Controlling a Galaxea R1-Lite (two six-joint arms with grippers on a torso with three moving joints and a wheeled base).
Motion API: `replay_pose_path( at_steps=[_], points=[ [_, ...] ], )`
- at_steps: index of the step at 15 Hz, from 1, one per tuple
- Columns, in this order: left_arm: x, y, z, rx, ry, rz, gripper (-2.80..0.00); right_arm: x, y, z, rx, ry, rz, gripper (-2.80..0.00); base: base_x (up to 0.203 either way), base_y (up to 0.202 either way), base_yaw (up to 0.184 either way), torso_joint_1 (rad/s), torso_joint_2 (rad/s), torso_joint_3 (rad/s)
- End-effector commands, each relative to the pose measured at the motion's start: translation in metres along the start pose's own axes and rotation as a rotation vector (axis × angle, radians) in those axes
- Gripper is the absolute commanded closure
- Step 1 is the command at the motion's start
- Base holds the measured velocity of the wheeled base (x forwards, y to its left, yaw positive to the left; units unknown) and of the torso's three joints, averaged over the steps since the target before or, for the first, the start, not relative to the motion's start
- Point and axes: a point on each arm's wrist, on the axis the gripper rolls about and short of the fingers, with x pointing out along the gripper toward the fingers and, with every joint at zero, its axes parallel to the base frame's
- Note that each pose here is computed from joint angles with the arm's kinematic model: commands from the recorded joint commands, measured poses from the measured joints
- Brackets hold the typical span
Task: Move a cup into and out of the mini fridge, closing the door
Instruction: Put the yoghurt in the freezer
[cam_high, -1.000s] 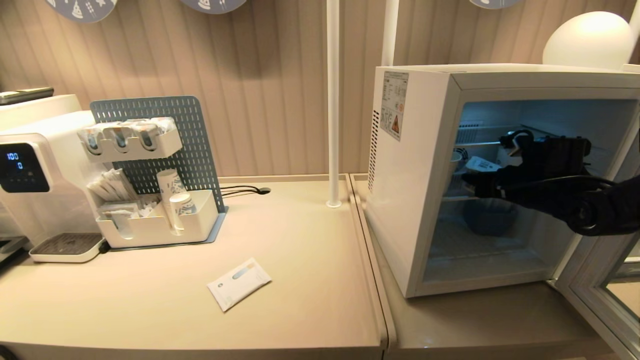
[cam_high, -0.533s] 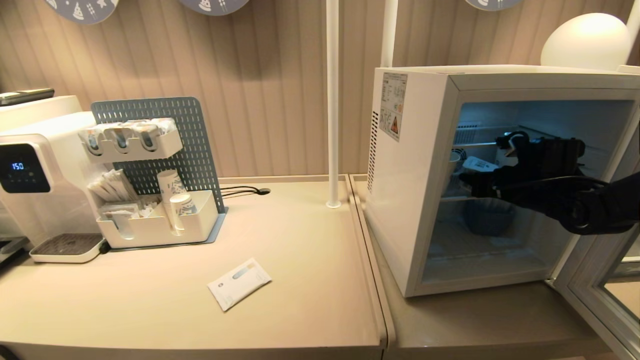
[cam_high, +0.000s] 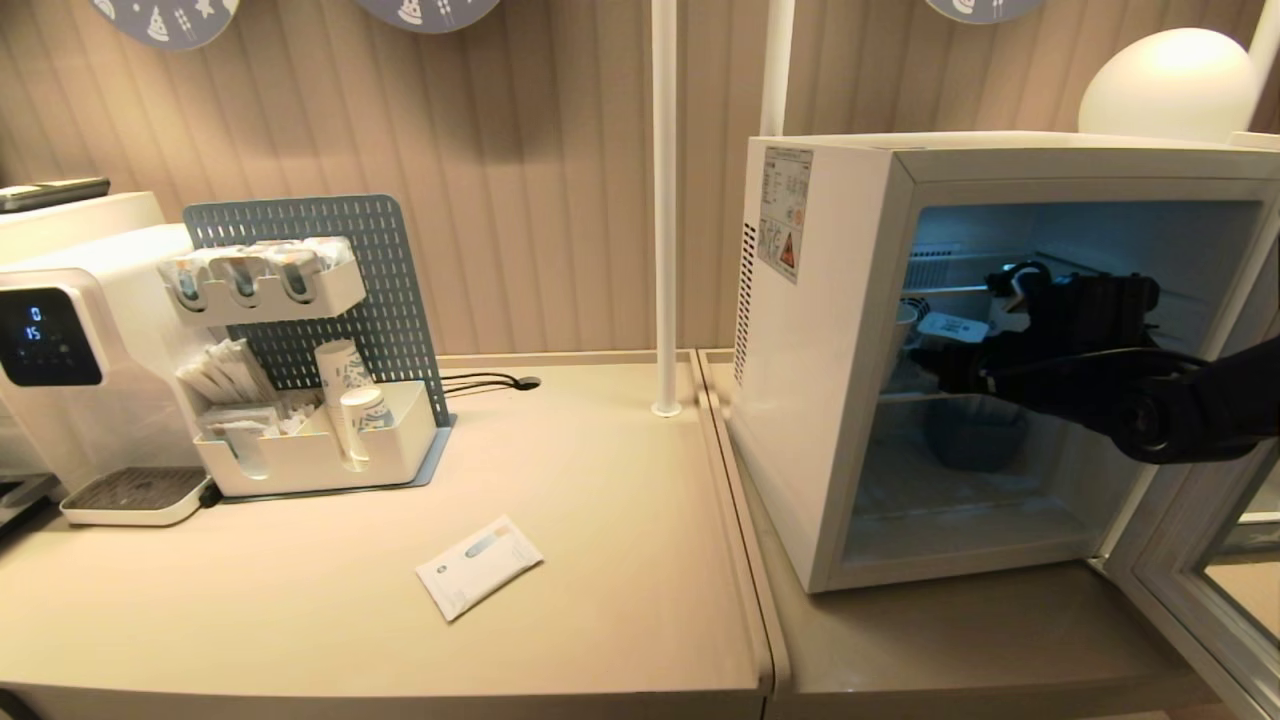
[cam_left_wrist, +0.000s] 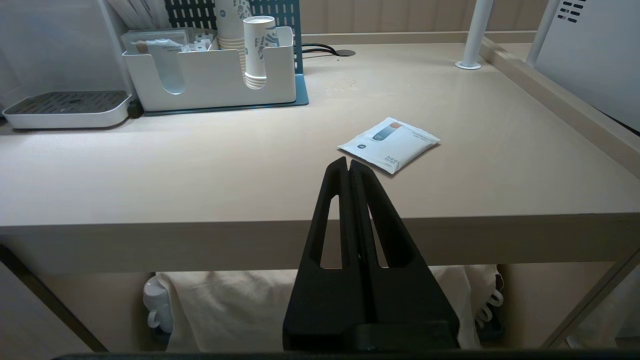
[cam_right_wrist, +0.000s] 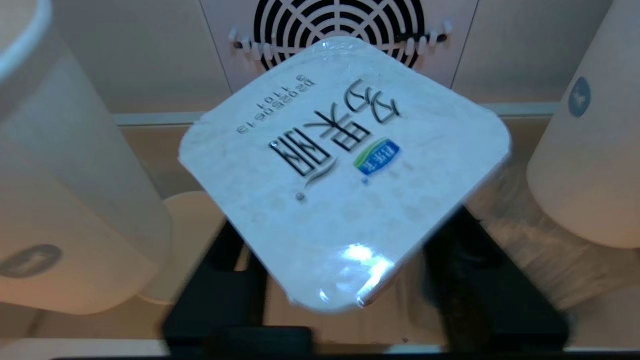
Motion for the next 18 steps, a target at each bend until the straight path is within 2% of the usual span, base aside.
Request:
replay_pose_path(
  at_steps=[1, 7, 18],
  points=[
    [0.000, 0.000, 0.000, 0.000, 0.001, 0.001, 0.00, 0.001, 0.001, 0.001, 0.000, -0.005, 0.004, -2.80, 0.000, 0.000, 0.000, 0.000, 0.00, 0.000],
    [0.000, 0.000, 0.000, 0.000, 0.001, 0.001, 0.00, -0.012, 0.008, 0.002, -0.002, -0.001, 0.012, -2.80, 0.000, 0.000, 0.000, 0.000, 0.00, 0.000],
    [0.000, 0.000, 0.000, 0.000, 0.001, 0.001, 0.00, -0.104, 0.022, 0.010, -0.010, -0.041, 0.011, -2.80, 0.000, 0.000, 0.000, 0.000, 0.00, 0.000]
  ],
)
